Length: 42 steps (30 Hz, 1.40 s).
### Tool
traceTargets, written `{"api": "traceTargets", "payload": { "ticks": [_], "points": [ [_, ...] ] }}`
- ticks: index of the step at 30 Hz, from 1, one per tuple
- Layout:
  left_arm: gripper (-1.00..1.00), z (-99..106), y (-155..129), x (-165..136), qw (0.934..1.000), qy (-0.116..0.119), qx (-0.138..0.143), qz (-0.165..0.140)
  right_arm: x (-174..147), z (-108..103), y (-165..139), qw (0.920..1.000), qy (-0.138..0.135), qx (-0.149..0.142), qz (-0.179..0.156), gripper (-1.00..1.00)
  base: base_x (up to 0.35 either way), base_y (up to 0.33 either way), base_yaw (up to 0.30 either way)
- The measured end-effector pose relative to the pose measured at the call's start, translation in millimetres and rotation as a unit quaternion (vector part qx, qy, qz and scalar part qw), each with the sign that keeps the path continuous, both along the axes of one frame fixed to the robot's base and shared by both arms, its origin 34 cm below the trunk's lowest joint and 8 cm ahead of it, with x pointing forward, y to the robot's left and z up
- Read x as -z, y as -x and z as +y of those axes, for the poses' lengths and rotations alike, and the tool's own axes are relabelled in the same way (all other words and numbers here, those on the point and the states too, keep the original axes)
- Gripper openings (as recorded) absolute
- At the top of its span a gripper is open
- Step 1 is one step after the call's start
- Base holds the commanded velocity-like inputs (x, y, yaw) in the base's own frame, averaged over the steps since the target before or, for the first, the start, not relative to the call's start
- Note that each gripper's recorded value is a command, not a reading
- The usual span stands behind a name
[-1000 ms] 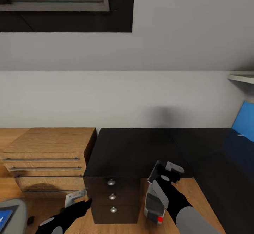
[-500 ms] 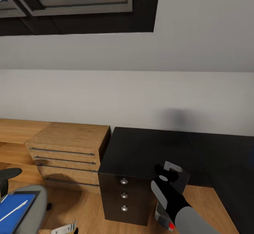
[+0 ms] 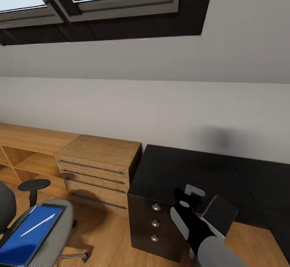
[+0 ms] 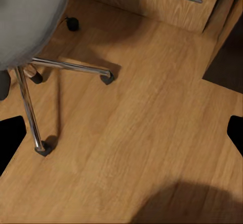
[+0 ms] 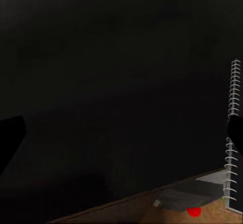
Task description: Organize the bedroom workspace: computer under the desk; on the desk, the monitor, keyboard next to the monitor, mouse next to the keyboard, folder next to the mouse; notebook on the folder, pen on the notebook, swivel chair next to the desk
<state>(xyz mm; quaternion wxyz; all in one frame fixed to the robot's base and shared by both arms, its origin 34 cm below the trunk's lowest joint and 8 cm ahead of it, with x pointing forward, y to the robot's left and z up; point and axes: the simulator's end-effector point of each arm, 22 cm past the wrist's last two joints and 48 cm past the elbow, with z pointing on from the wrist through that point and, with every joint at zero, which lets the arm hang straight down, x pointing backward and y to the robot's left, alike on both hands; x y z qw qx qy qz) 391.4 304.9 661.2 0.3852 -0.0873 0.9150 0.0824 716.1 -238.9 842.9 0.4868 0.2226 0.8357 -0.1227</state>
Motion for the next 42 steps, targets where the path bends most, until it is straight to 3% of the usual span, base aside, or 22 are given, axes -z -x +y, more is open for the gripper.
{"api": "traceTargets", "payload": {
  "ticks": [6,15,28,42],
  "points": [
    [1.0,-1.0,4.3,1.8,0.9999,-0.004,0.002,-0.011,5.6,11.8,2.1,0.9997,0.013,-0.02,0.007,1.0,0.0,0.0,0.278],
    [1.0,0.2,12.9,8.5,1.0,-0.007,0.002,-0.003,12.3,25.8,4.9,0.9986,0.026,-0.043,0.014,1.0,0.0,0.0,0.278],
    [1.0,-4.4,22.4,16.5,0.9999,-0.004,-0.001,0.011,25.5,47.3,13.3,0.9982,0.021,-0.052,0.022,1.0,0.0,0.0,0.278],
    [1.0,-15.0,31.7,24.0,0.9997,0.003,-0.004,0.024,32.0,55.8,16.4,0.9963,0.039,-0.073,0.023,1.0,0.0,0.0,0.279]
  ]
}}
